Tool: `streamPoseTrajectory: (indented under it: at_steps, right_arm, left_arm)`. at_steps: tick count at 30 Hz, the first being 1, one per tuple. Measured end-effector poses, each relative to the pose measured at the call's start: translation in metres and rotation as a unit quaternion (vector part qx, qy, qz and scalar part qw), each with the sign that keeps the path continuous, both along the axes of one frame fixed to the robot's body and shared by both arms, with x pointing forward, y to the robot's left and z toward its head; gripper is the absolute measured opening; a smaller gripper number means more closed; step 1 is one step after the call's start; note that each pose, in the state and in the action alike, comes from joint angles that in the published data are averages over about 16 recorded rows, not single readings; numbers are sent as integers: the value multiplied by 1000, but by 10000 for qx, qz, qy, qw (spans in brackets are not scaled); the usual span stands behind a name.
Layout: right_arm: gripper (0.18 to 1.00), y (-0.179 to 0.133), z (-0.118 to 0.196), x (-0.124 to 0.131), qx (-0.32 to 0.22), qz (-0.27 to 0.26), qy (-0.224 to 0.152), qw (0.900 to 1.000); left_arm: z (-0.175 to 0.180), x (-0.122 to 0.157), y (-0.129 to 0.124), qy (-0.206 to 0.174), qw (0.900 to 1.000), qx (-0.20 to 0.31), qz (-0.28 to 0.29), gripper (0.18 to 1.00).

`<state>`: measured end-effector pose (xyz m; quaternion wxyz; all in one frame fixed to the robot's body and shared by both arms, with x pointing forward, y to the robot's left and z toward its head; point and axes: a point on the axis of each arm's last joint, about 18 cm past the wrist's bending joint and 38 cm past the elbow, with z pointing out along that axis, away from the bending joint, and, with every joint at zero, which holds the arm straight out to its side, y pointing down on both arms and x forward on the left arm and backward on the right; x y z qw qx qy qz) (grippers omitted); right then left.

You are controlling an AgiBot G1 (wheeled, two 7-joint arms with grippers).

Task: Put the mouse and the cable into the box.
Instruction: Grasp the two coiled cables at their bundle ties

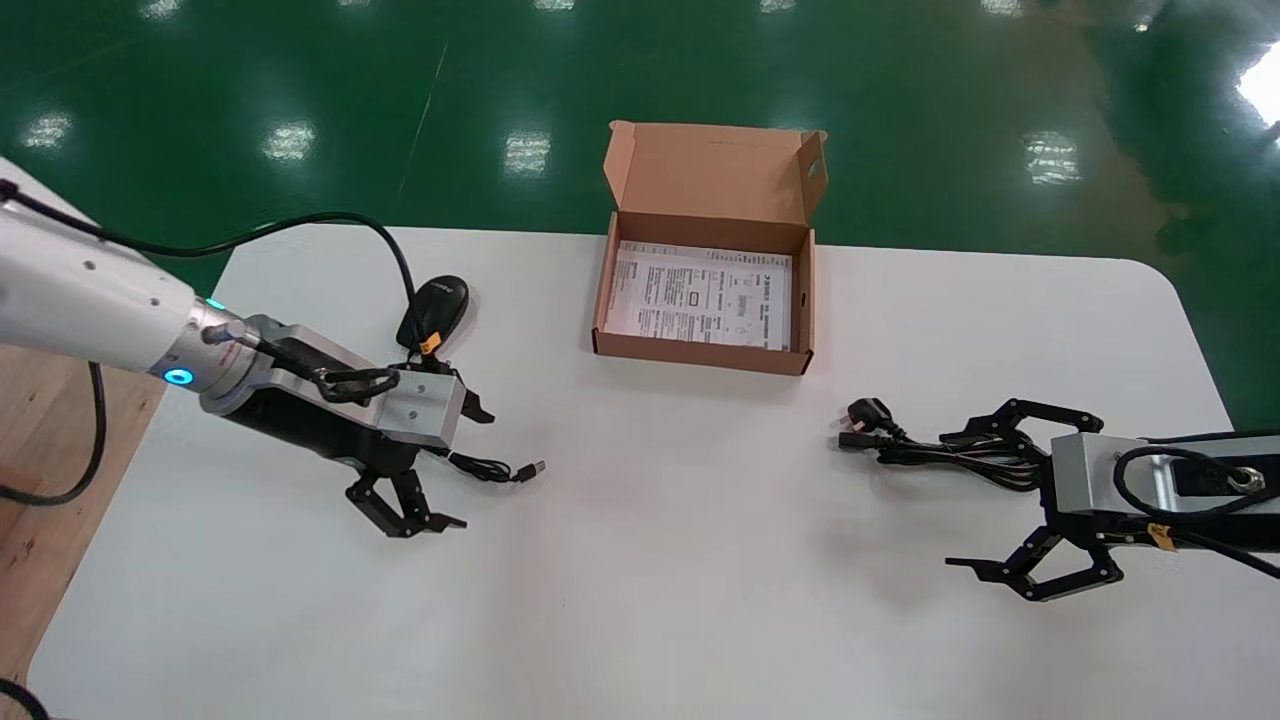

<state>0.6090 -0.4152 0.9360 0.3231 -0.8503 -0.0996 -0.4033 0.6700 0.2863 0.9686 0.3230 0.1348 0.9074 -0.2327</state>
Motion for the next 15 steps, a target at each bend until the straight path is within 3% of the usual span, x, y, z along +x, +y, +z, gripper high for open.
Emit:
streamPoseTrajectory:
  at_steps: [15]
  right_arm:
    - [1000, -20, -15, 59, -432, -1140, -298, 9921]
  left_arm:
    - [-27, 27, 5, -290, 9983, 507, 85, 1001]
